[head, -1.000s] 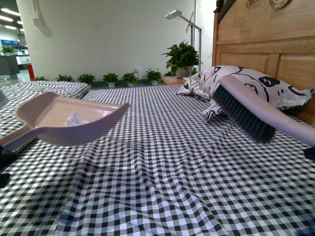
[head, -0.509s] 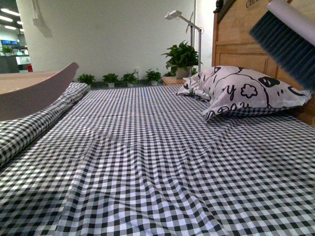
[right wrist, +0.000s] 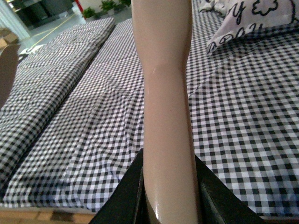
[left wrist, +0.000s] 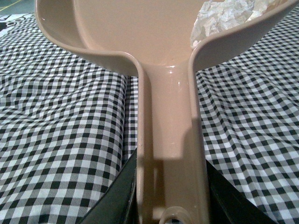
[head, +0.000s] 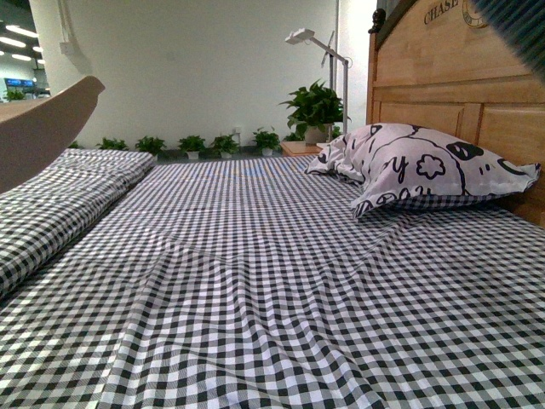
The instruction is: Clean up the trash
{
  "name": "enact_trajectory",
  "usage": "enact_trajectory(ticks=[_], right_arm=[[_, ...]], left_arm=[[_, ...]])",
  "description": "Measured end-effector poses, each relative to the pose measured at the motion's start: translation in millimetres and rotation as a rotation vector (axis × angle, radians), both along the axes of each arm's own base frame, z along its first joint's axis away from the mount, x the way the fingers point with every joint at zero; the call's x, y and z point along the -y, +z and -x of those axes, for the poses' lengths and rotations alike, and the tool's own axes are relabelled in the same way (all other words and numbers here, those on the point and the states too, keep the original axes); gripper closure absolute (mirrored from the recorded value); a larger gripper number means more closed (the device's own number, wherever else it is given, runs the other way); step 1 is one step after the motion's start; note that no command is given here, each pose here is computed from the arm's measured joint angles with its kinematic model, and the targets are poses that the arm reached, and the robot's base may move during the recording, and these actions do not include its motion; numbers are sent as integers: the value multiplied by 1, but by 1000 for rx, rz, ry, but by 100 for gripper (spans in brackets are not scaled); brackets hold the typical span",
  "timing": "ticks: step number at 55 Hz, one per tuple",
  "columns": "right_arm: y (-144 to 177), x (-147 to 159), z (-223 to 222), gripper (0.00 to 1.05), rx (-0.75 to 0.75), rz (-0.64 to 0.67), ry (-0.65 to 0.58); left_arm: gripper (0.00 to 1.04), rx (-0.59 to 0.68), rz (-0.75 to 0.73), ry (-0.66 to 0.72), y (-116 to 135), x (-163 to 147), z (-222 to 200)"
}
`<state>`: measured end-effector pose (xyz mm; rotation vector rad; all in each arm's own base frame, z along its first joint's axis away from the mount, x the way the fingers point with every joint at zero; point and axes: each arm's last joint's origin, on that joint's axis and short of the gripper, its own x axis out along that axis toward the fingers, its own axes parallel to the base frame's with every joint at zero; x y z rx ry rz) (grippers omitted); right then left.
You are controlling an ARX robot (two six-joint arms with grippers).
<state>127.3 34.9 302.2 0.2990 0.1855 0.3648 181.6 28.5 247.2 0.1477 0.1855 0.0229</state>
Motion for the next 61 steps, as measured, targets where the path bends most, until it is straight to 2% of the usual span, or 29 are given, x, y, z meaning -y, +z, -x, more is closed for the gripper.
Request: enact_trajectory(ticks=[16, 26, 44, 61], right_arm=[[-3, -6, 27, 84, -2, -22, 12], [-12, -7, 28, 84, -15, -15, -2], [-20, -9, 28, 84, -28, 15, -95], [-20, -8, 28, 84, -28, 16, -99]], left_arm=[[78, 54, -6, -38, -2, 10, 56], [78, 55, 16, -33, -9, 12, 79], [78, 41, 57, -67, -23, 20, 83], [78, 44, 67, -63, -23, 20, 83]])
